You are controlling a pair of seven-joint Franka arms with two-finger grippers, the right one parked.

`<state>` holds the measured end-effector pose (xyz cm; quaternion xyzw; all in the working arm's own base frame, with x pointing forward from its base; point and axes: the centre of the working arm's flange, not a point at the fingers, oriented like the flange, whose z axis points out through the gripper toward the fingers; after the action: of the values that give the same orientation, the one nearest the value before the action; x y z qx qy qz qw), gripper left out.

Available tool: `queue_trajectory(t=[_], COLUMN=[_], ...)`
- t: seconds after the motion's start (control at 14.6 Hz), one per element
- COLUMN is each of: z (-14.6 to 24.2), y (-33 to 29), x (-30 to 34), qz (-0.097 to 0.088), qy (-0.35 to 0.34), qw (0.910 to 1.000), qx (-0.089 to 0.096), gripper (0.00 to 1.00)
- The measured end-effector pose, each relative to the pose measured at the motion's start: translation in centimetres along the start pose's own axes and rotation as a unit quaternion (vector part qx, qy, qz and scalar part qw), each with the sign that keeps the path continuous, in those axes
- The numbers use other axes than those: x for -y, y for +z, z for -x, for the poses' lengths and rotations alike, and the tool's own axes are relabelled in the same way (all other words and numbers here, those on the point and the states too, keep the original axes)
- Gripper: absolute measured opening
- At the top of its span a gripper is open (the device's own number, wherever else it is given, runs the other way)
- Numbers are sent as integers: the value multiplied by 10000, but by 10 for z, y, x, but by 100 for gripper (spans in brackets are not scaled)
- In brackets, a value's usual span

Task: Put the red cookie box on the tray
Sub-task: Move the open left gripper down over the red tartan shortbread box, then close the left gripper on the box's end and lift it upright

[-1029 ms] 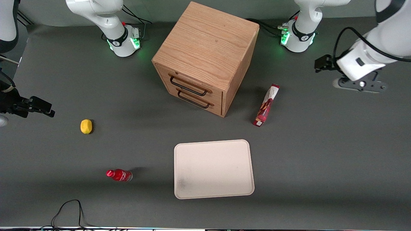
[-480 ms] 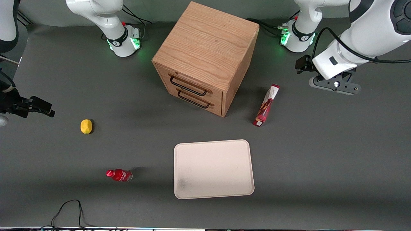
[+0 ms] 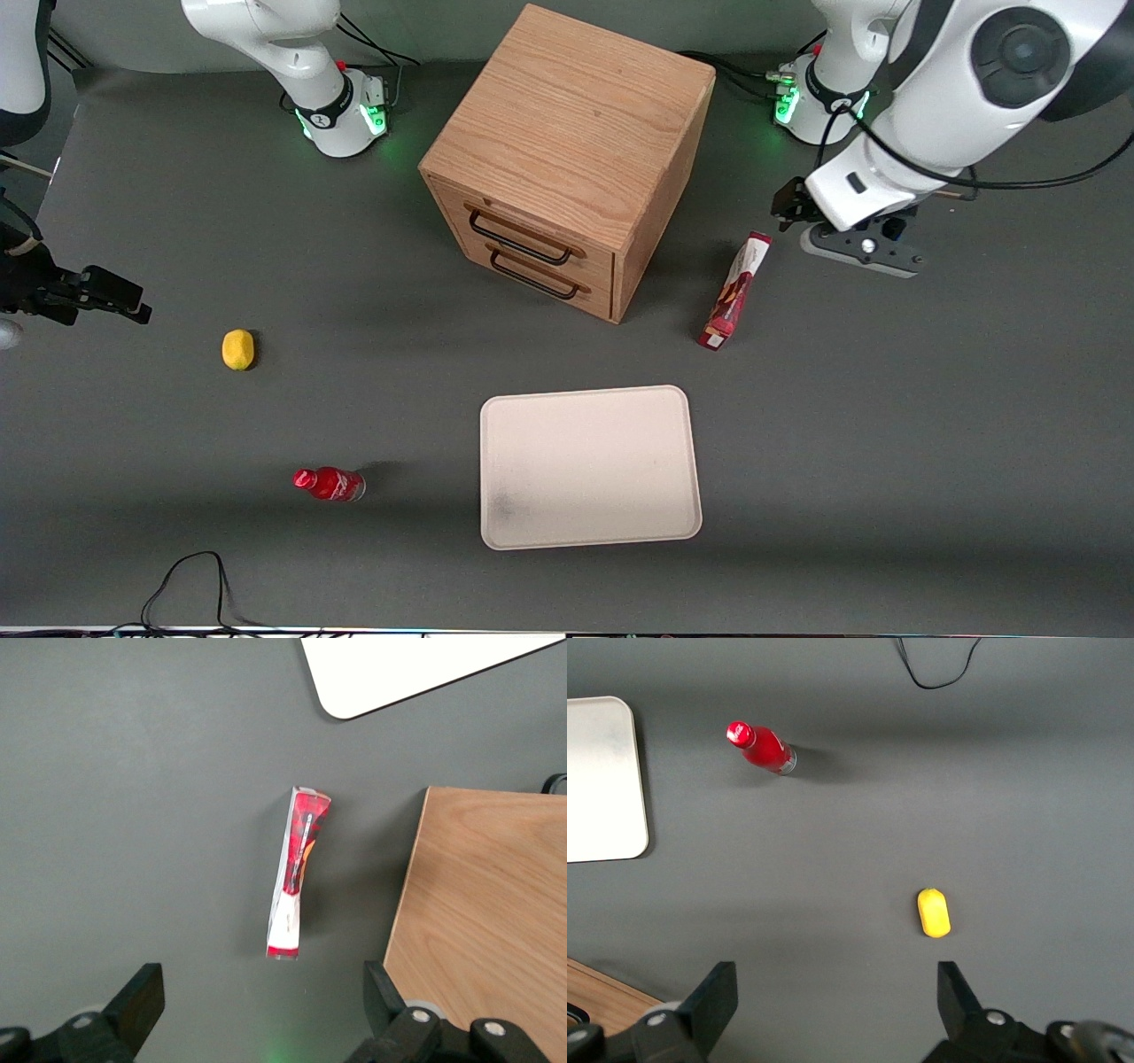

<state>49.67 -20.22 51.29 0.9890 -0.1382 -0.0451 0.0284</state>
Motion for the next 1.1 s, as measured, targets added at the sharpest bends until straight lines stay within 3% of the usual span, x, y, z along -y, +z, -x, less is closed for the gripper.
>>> queue_trajectory(t=[0.41, 0.82, 1.1], z=[8, 26, 34], y=[111, 191, 233], x=[9, -9, -22], qz=[-36, -49, -20], qy=[251, 497, 648], qw=[9992, 9982, 9965], qx=[-320, -346, -531], gripper=[98, 98, 98])
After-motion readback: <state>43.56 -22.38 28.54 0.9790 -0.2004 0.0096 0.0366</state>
